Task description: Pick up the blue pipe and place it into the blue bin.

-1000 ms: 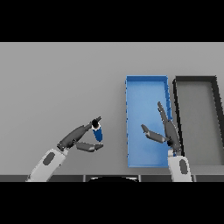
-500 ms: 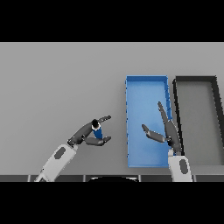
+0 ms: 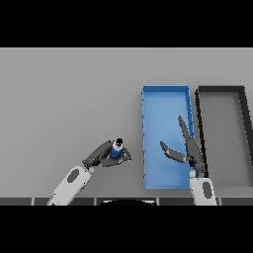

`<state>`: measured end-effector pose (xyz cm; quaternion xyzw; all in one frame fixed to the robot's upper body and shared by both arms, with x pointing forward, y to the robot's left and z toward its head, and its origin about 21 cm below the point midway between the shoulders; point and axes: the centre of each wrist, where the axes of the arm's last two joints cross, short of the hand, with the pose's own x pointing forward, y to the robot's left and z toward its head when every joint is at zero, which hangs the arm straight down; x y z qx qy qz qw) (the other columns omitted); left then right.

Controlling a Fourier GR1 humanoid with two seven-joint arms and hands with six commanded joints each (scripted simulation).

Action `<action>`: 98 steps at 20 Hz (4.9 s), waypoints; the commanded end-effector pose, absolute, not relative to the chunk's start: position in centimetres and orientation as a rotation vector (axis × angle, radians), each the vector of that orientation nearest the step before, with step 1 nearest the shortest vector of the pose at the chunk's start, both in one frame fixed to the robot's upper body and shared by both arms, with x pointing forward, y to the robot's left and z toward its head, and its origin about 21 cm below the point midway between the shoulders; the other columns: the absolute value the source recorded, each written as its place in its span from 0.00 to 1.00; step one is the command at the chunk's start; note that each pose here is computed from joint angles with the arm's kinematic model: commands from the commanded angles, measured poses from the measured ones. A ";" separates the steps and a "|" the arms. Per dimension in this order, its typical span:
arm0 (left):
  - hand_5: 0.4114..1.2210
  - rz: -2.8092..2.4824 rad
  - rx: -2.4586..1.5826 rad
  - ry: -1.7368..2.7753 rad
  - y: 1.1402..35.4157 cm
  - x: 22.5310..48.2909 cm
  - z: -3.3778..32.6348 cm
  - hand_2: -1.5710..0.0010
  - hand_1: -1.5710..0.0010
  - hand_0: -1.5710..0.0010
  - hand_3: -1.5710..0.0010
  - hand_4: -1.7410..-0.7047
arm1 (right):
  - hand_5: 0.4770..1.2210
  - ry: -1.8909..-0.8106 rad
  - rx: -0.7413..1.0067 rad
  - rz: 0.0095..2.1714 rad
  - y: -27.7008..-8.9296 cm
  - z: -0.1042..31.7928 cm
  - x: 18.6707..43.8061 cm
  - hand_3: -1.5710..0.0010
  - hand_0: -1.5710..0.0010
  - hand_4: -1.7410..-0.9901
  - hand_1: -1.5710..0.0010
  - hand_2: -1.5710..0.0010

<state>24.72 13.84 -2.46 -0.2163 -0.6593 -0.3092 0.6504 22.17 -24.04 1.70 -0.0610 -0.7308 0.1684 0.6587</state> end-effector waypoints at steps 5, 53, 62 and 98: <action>0.96 -0.716 -0.487 -1.559 13.0 24.1 -2.2 0.04 0.05 0.06 0.05 0.23 | 0.11 -1.636 -0.141 0.387 -24.1 1.7 22.8 1.00 1.00 0.77 1.00 1.00; 1.00 -0.808 -0.577 -1.697 10.7 24.9 4.4 0.00 0.00 0.00 0.00 0.26 | 0.05 -1.682 0.403 1.072 -16.2 16.9 23.8 1.00 1.00 0.71 1.00 1.00; 1.00 -0.811 -0.655 -1.694 10.3 25.4 4.1 0.00 0.00 0.00 0.00 0.27 | 0.05 -1.606 0.505 1.194 -11.5 17.1 26.4 0.97 0.98 0.69 0.93 0.92; 0.21 -0.880 -0.529 -1.532 11.3 26.2 4.0 0.97 0.97 0.97 0.98 0.74 | 1.00 -1.729 0.664 1.032 -9.5 15.8 25.6 0.00 0.00 0.32 0.00 0.00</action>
